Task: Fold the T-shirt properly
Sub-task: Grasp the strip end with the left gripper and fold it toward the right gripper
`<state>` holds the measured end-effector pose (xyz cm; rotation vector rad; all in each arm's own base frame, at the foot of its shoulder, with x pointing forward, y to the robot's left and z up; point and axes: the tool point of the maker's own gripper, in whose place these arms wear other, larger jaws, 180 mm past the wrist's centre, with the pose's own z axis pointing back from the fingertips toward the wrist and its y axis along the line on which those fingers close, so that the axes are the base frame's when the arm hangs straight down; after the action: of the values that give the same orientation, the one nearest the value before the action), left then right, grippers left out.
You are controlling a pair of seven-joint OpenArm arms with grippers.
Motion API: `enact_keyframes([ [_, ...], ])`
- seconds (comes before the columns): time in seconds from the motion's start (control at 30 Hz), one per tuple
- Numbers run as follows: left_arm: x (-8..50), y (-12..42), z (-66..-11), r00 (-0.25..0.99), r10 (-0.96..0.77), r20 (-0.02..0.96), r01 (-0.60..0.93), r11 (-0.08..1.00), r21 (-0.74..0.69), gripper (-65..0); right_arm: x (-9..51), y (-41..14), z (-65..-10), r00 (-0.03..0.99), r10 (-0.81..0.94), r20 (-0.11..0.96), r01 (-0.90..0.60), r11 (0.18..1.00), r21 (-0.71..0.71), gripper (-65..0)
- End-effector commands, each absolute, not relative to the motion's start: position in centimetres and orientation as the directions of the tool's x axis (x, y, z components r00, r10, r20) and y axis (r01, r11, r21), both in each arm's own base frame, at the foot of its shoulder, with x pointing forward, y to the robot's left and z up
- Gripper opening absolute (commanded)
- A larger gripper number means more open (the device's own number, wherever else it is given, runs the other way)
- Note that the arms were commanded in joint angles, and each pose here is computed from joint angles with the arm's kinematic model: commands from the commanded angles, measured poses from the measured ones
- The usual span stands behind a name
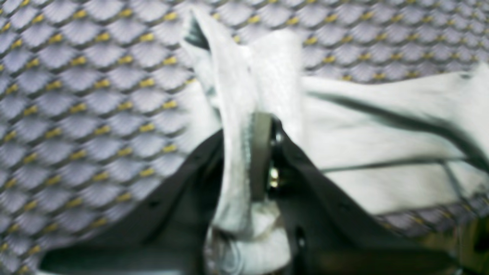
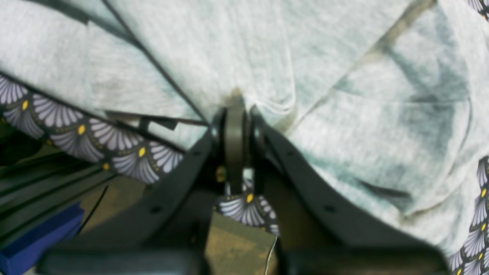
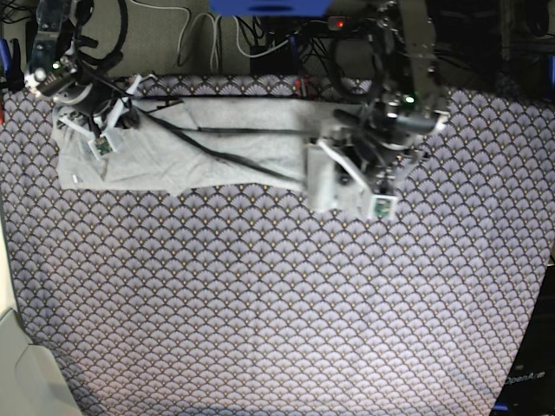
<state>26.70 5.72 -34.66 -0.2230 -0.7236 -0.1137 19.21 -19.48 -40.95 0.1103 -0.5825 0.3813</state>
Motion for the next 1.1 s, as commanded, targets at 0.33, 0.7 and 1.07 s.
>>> enact_keyframes([
  [0.33,26.8,-0.3,-33.5,0.728,-0.02,0.685,0.255,0.936,-0.244,-64.7,20.3,-19.7,-39.9,0.741,0.32,0.591,-0.382,0.924,-0.022,-61.4],
  [0.7,27.5,-4.9,-34.9,0.719,-0.095,0.688,0.367,0.893,-0.26,-64.7,20.7,-19.8,-39.8,0.737,0.323,0.593,-0.383,0.923,-0.027,-61.4],
  [1.07,26.8,-9.1,-36.5,0.699,-0.173,0.694,0.47,0.842,-0.264,-64.7,20.7,-19.8,-39.8,0.738,0.324,0.592,-0.383,0.923,-0.028,-61.4],
])
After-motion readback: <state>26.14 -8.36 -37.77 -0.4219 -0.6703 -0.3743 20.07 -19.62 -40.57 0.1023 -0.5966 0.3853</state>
